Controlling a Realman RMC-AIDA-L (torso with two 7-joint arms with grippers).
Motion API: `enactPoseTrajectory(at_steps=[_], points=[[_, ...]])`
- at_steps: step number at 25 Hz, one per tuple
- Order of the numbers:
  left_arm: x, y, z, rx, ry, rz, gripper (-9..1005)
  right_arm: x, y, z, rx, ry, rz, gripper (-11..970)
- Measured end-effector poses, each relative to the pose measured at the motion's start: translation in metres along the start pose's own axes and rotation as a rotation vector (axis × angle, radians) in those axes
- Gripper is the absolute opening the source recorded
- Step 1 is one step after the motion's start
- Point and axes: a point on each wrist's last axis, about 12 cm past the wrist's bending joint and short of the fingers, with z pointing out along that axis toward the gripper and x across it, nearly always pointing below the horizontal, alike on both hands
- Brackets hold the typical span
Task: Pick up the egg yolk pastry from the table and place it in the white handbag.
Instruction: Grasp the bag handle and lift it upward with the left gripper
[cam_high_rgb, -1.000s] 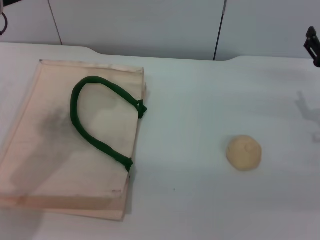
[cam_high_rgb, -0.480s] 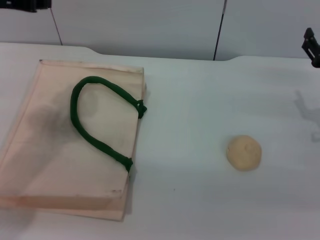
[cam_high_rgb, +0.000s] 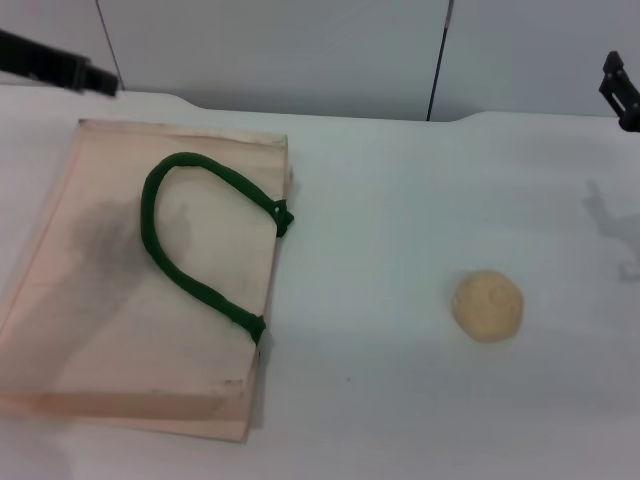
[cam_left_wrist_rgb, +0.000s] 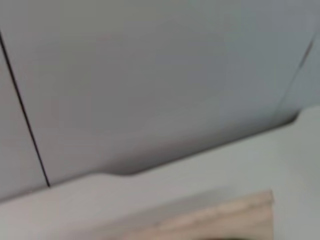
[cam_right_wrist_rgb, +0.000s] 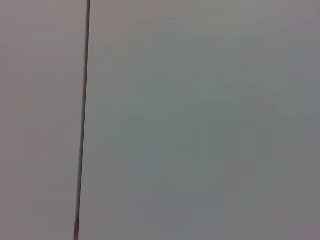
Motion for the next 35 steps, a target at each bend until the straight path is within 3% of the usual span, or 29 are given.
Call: enactPoseTrajectory(at_steps=[8, 18, 35], points=[[0.007, 0.010, 0.028, 0.027, 0.146, -0.027, 310, 0.000, 0.000, 0.000, -0.001, 0.000, 0.002, 768], [0.012, 0.017, 0.048, 0.017, 0.182, -0.045, 309, -0.001, 0.000, 0.000, -0.001, -0.005, 0.002, 768], [0.015, 0.016, 0.085, 0.015, 0.228, -0.034, 307, -0.002, 0.003, 0.000, -0.017, -0.023, 0.000, 768]])
